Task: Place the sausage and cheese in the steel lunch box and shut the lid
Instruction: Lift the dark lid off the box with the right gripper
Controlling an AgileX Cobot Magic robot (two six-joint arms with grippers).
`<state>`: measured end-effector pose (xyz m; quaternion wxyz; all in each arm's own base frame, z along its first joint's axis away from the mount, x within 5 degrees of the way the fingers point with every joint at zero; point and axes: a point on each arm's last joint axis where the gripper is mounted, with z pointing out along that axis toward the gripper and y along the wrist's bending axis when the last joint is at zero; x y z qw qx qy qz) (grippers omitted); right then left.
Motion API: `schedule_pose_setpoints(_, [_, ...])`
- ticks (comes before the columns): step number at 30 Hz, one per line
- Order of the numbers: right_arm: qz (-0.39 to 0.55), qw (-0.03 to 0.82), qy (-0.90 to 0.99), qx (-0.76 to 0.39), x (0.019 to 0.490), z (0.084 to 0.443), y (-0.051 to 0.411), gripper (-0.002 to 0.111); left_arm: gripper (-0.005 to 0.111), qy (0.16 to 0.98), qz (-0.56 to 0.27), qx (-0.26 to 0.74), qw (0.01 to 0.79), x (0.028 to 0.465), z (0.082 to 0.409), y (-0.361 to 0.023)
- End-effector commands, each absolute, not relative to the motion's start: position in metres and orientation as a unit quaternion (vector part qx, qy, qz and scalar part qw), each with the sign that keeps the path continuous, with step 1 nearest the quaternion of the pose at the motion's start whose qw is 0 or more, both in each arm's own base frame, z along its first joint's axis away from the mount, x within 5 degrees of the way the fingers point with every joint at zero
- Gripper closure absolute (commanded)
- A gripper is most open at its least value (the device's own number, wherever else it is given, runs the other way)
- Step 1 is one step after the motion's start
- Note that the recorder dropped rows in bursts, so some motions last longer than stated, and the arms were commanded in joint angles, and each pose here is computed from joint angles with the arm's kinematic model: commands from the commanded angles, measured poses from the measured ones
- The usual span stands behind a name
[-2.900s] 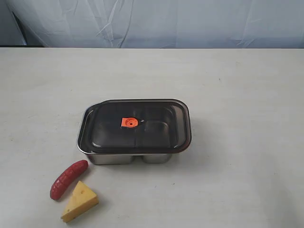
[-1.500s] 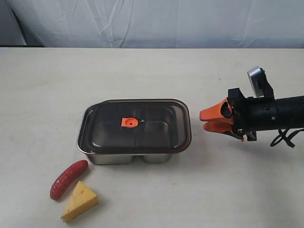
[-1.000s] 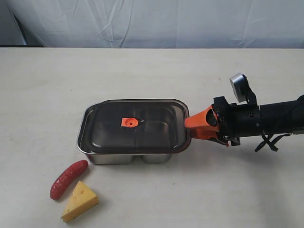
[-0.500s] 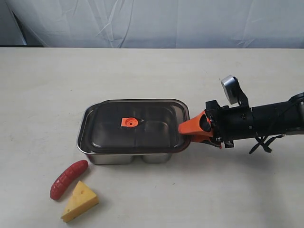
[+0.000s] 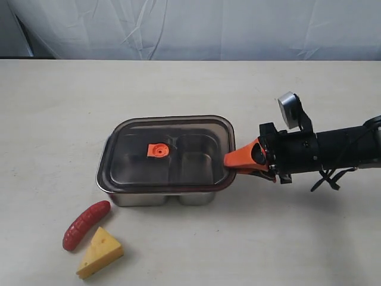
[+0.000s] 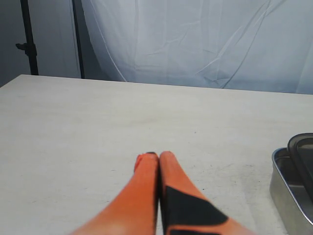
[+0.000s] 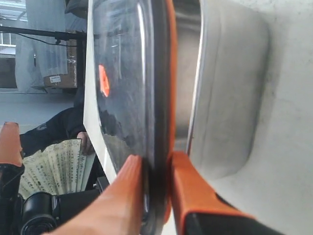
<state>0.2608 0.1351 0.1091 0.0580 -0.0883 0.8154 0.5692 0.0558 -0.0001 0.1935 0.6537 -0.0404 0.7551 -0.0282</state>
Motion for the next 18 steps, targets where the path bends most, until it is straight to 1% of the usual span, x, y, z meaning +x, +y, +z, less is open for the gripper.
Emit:
schedule_pose_setpoints(1, [0.592, 0.095, 0.795, -0.098, 0.264, 0.132, 0.136, 0.109, 0.107, 0.755, -0.033, -0.043, 0.654, 0.056, 0.192, 0.000])
schedule_pose_setpoints(8, [0.608, 0.180, 0.767, -0.104, 0.266, 0.181, 0.136, 0.109, 0.107, 0.755, -0.033, -0.043, 0.654, 0.056, 0.192, 0.000])
schedule_pose_setpoints(13, [0.593, 0.246, 0.753, -0.140, 0.266, 0.225, 0.134, 0.109, 0.107, 0.755, -0.033, -0.043, 0.654, 0.056, 0.192, 0.000])
schedule_pose_setpoints(16, [0.555, 0.293, 0.759, -0.176, 0.264, 0.251, 0.131, 0.109, 0.107, 0.755, -0.033, -0.043, 0.654, 0.056, 0.192, 0.000])
schedule_pose_setpoints(18, [0.491, 0.325, 0.780, -0.211, 0.262, 0.268, 0.126, 0.109, 0.107, 0.755, -0.033, -0.043, 0.654, 0.056, 0.192, 0.000])
